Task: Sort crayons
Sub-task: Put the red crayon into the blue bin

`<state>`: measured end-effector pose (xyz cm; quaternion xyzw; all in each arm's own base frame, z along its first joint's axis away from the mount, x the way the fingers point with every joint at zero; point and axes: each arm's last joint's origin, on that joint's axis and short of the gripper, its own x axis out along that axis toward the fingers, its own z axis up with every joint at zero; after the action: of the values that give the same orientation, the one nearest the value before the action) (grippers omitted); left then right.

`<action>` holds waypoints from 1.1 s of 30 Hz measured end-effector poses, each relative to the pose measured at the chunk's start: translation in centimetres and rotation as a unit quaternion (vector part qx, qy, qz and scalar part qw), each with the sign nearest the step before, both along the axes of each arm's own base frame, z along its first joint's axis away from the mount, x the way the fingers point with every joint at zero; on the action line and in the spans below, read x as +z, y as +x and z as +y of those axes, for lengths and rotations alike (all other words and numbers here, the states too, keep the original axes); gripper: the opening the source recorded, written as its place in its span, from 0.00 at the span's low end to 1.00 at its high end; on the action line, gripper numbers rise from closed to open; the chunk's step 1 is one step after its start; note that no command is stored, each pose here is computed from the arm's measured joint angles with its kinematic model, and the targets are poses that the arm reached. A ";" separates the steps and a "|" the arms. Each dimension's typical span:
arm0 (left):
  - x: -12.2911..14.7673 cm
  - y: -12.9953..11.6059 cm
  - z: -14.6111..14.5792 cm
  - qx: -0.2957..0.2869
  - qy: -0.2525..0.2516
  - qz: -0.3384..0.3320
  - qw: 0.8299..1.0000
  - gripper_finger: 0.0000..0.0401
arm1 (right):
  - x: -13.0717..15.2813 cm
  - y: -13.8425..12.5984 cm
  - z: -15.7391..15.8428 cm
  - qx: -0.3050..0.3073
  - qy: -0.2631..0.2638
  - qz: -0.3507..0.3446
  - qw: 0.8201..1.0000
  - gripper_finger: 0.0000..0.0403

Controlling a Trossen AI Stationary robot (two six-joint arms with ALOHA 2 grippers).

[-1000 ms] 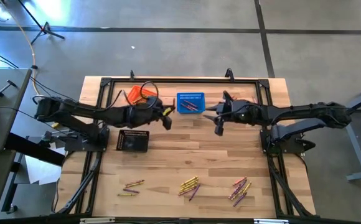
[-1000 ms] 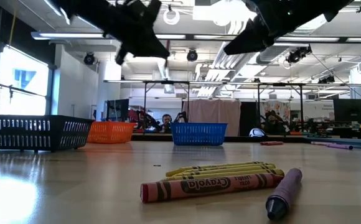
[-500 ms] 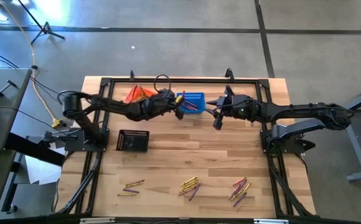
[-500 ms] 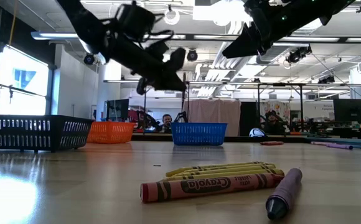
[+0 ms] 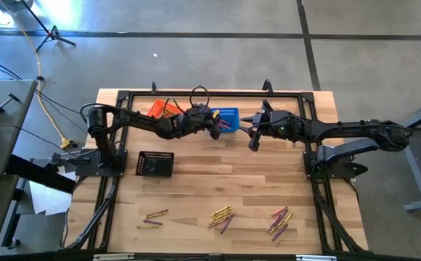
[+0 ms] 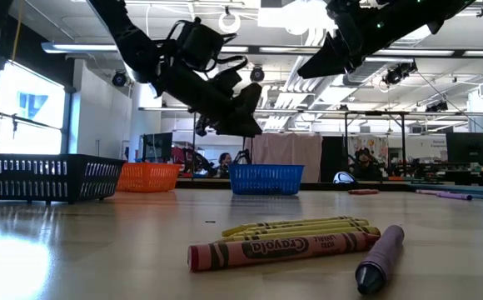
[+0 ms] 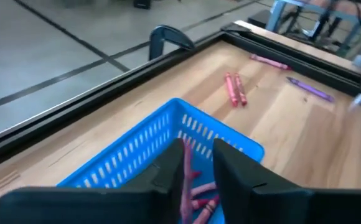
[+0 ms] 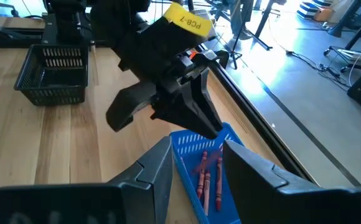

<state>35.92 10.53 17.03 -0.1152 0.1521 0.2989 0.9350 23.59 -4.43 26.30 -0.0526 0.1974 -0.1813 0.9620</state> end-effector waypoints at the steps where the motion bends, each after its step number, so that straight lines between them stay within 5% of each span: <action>1: 0.2 0.0 0.0 -0.006 0.000 -0.003 1.000 0.22 | 0.0 0.0 0.0 0.000 0.000 0.000 1.000 0.32; 5: 0.8 0.0 -0.3 -0.046 -0.017 -0.014 0.999 0.28 | 0.0 0.0 0.0 0.000 0.000 0.001 1.000 0.32; 8: 1.6 -0.1 -0.9 -0.146 -0.054 -0.034 0.987 0.29 | -0.2 -0.1 0.0 0.000 0.002 0.014 1.000 0.32; 13: 3.8 -0.6 -3.1 -0.333 -0.153 -0.066 0.928 0.28 | -0.8 -0.4 0.1 0.000 0.006 0.045 0.999 0.32; 17: 4.9 -1.5 -5.4 -0.399 -0.232 -0.043 0.886 0.26 | -1.0 -0.5 0.1 -0.003 0.014 0.056 0.998 0.32; 24: 3.7 -4.0 -11.9 -0.397 -0.386 0.129 0.822 0.24 | -1.3 -0.6 0.1 -0.006 0.023 0.070 0.997 0.32; 29: 2.3 -7.1 -16.8 -0.321 -0.488 0.297 0.756 0.24 | -1.5 -0.7 0.1 -0.011 0.034 0.077 0.996 0.32; 33: 1.4 -9.2 -20.3 -0.249 -0.510 0.386 0.727 0.24 | -1.5 -0.8 0.1 -0.010 0.032 0.080 0.996 0.32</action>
<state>26.71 -9.81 18.48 -0.4072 0.6528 -0.0490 0.6369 22.82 -4.31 24.79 -0.0340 0.2796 -0.1796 0.9426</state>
